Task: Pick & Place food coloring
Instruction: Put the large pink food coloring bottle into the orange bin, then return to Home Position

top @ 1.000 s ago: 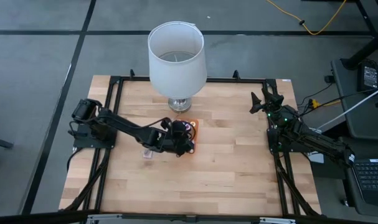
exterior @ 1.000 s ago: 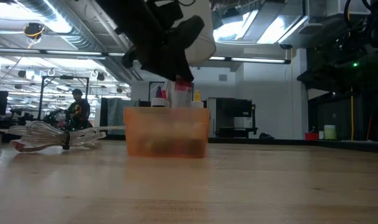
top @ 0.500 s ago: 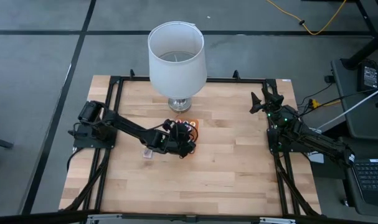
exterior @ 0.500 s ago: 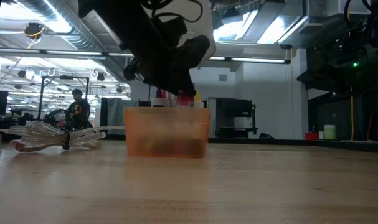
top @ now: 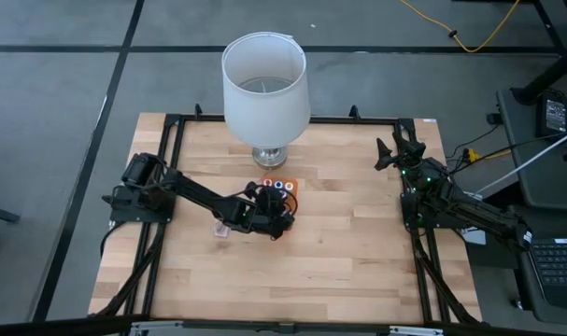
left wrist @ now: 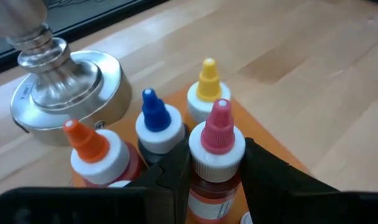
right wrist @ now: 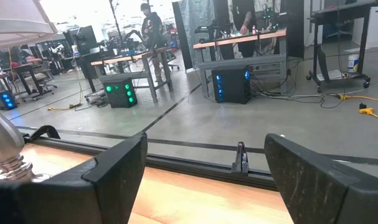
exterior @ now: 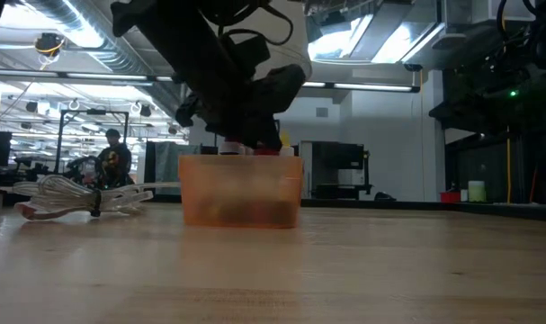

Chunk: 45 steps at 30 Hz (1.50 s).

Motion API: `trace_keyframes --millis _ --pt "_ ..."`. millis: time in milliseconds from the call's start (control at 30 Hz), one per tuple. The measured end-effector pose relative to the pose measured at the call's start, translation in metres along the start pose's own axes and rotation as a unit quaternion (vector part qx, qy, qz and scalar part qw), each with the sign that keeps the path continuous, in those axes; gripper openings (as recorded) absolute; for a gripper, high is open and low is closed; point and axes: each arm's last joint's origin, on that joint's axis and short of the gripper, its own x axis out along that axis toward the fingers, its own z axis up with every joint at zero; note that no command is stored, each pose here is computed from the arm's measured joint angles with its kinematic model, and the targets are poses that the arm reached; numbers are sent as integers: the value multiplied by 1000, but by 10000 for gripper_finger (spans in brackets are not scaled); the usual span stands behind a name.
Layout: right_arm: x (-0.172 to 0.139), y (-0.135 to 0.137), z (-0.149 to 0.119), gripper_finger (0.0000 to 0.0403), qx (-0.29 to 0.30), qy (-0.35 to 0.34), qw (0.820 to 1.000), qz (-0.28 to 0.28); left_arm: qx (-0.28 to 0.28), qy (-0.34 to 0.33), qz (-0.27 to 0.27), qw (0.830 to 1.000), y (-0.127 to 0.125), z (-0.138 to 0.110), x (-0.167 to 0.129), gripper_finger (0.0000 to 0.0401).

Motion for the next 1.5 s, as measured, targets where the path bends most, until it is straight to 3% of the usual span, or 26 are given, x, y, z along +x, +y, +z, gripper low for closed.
trace_keyframes --millis 300,700,1200,1500 --pt "0 0 0 323 0 0 1000 0 8 8 3 1000 0 -5 2 112" --pt "0 0 0 323 0 0 1000 0 5 16 -3 1000 -1 -4 2 190" --pt "0 0 0 323 0 0 1000 0 19 -9 -64 998 -11 34 -38 213" --pt "0 0 0 323 0 0 1000 0 46 12 -119 992 5 46 -73 284"
